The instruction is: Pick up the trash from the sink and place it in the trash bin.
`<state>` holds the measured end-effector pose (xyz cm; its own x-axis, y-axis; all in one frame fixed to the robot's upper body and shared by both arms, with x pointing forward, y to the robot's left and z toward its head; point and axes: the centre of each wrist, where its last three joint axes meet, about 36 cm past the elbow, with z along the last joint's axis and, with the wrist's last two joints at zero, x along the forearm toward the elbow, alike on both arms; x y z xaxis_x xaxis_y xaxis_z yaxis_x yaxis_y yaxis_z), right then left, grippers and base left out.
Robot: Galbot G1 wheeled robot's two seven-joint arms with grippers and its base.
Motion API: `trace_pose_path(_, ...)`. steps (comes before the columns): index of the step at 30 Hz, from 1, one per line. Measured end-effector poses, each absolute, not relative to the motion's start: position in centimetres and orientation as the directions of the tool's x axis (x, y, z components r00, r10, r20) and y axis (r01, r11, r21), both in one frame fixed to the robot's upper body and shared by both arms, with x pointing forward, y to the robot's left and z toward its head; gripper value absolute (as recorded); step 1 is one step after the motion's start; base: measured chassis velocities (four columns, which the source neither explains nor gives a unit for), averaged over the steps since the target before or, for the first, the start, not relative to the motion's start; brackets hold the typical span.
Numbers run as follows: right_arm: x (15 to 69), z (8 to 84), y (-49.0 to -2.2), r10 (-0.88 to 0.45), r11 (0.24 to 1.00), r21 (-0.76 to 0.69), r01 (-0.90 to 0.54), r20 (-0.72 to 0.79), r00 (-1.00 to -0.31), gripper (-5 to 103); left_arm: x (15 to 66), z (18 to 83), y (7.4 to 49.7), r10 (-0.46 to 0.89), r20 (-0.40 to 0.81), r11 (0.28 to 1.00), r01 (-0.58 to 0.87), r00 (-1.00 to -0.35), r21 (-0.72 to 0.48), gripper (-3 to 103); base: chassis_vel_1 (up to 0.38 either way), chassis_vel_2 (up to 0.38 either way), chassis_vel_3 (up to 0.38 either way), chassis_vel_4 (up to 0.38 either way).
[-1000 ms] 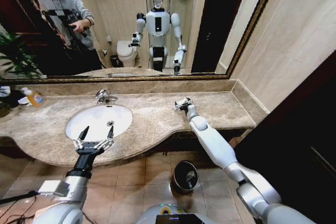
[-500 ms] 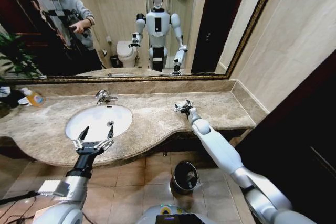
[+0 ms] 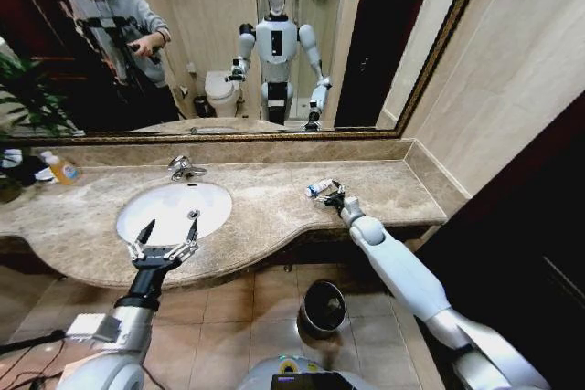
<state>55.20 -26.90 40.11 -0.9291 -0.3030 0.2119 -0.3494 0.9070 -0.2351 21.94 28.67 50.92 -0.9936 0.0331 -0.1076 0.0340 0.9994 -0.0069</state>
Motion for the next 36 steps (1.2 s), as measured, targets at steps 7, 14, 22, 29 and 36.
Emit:
trace_pose_path(7, 54.6, 41.6, -28.0, -0.335, 0.890, -0.269, -0.367, 0.159, -0.929, 100, 21.9, 50.9, 28.7, 0.032, -0.108, 0.999, 0.033, -0.994, -0.007, 100, 0.000, 0.000, 0.000, 0.000)
trace_pose_path(14, 56.9, 43.2, -27.5, -0.384, 0.907, -0.150, -0.394, 0.093, -0.919, 100, 21.9, 50.9, 28.7, 0.032, -0.108, 0.999, 0.033, -0.994, -0.007, 100, 0.000, 0.000, 0.000, 0.000)
trace_pose_path(22, 60.9, 44.2, -28.5, -0.481, 0.877, 0.065, -0.476, 0.149, -0.864, 100, 21.9, 50.9, 28.7, 0.032, -0.108, 0.999, 0.033, -0.994, -0.007, 100, 0.000, 0.000, 0.000, 0.000)
trace_pose_path(29, 63.0, 43.1, -28.9, -0.460, 0.885, -0.001, -0.466, 0.156, -0.874, 100, 21.9, 50.9, 28.7, 0.032, -0.108, 0.999, 0.033, -0.994, -0.007, 100, 0.000, 0.000, 0.000, 0.000)
trace_pose_path(36, 64.7, 42.7, -30.1, -0.440, 0.889, -0.061, -0.453, 0.158, -0.884, 100, 21.9, 50.9, 28.7, 0.032, -0.108, 0.999, 0.033, -0.994, -0.007, 100, 0.000, 0.000, 0.000, 0.000)
